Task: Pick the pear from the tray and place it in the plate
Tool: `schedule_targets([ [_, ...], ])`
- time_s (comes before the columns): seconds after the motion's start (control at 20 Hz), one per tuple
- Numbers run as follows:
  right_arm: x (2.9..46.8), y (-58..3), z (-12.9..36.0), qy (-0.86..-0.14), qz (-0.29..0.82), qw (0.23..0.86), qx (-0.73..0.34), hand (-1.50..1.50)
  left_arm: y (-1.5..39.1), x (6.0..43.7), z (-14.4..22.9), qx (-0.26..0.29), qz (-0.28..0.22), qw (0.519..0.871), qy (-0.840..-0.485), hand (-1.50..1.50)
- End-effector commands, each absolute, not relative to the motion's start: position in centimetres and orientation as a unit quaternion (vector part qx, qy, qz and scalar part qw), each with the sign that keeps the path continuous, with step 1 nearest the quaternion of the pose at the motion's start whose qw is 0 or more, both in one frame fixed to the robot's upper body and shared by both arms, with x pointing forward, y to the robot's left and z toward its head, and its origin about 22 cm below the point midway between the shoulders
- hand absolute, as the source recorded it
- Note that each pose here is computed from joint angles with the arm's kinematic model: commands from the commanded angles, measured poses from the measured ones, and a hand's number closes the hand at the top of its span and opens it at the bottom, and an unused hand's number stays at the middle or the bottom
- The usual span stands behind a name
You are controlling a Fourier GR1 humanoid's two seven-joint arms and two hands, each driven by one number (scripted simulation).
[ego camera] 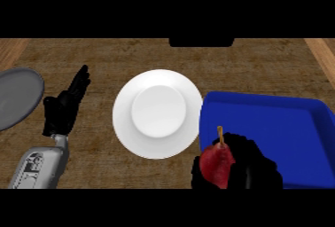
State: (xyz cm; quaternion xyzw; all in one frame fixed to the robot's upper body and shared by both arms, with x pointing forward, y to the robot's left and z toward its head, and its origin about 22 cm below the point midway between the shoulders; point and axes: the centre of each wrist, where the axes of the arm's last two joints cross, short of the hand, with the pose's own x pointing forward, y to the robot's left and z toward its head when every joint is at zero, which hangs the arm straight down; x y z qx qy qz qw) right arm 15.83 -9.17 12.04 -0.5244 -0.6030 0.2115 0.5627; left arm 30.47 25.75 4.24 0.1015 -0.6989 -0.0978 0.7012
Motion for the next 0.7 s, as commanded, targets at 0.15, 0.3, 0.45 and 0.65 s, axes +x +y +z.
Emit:
schedule_targets([
  [0.15,19.3,-4.4,12.2,-0.601,0.195,0.603,-0.487,1.5,26.9,30.3,4.8,0.083,-0.108,0.704,-0.697,0.0],
  [0.3,23.6,-3.1,12.0,-0.601,0.207,0.604,-0.481,1.5,25.5,30.7,5.2,0.077,-0.106,0.698,-0.704,0.0],
  [0.45,25.8,-2.5,11.5,-0.602,0.212,0.614,-0.463,1.5,23.1,31.2,4.8,0.093,-0.113,0.69,-0.709,0.0],
  [0.65,29.2,-1.1,11.5,-0.542,0.261,0.618,-0.507,1.5,24.2,30.3,4.8,0.079,-0.118,0.689,-0.711,0.0],
])
